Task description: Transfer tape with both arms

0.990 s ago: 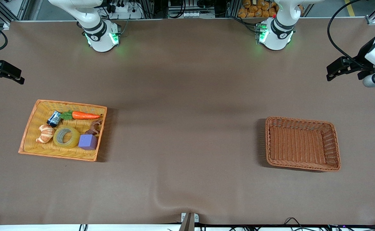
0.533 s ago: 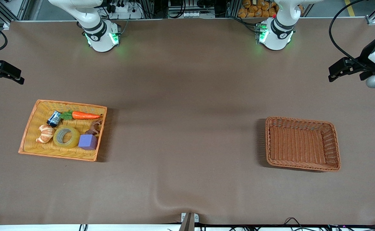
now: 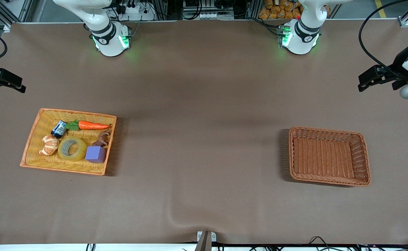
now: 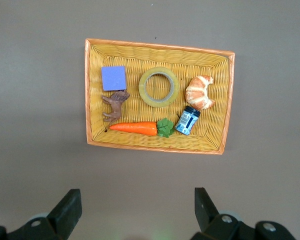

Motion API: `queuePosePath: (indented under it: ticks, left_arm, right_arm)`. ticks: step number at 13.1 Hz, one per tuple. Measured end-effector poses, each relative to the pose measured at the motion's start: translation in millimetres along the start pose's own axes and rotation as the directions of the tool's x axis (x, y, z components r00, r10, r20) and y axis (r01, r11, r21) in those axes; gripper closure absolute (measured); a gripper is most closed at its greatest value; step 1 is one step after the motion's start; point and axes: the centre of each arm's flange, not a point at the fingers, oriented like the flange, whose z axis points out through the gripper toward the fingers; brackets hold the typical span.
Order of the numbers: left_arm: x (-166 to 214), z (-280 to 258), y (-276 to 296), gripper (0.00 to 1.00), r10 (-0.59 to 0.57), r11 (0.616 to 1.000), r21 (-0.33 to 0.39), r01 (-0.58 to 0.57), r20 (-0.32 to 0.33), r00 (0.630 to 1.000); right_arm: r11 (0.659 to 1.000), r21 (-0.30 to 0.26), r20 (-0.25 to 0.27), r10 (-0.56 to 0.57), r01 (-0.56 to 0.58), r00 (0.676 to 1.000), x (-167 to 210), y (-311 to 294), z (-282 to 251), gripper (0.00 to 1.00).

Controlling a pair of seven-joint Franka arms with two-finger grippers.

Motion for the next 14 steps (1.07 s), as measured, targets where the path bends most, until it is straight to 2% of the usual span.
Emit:
queuePosePath:
  ticks: [1,4,5,10,12,14]
  left_arm:
    - [0,0,0,0.0,0.0,1.0,0.0,0.0,-0.003,1.0]
    - [2,0,0,0.0,0.0,1.0,-0.002,0.0,-0.009,1.0]
    - [2,0,0,0.0,0.0,1.0,-0.002,0.0,-0.011,1.0]
    - [6,1,1,0.0,0.0,1.0,-0.004,0.0,-0.024,1.0]
    - [8,3,1,0.0,0.0,1.0,-0.006,-0.001,-0.027,1.0]
    - [10,5,1,0.0,0.001,1.0,-0.006,-0.001,-0.028,1.0]
  right_arm:
    - [1.0,0.0,0.008,0.0,0.0,1.0,4,0,7,0.0]
    - [1.0,-0.005,-0.024,0.006,-0.006,1.0,39,5,40,0.0]
    - [1.0,-0.005,-0.011,0.012,-0.012,1.0,50,9,57,0.0]
    - [0.998,-0.005,0.045,0.068,-0.068,0.997,104,53,172,0.0]
    - [0.998,-0.007,0.042,0.065,-0.065,0.997,125,57,221,0.0]
    - [0.999,-0.01,0.018,0.035,-0.034,0.999,143,54,265,0.0]
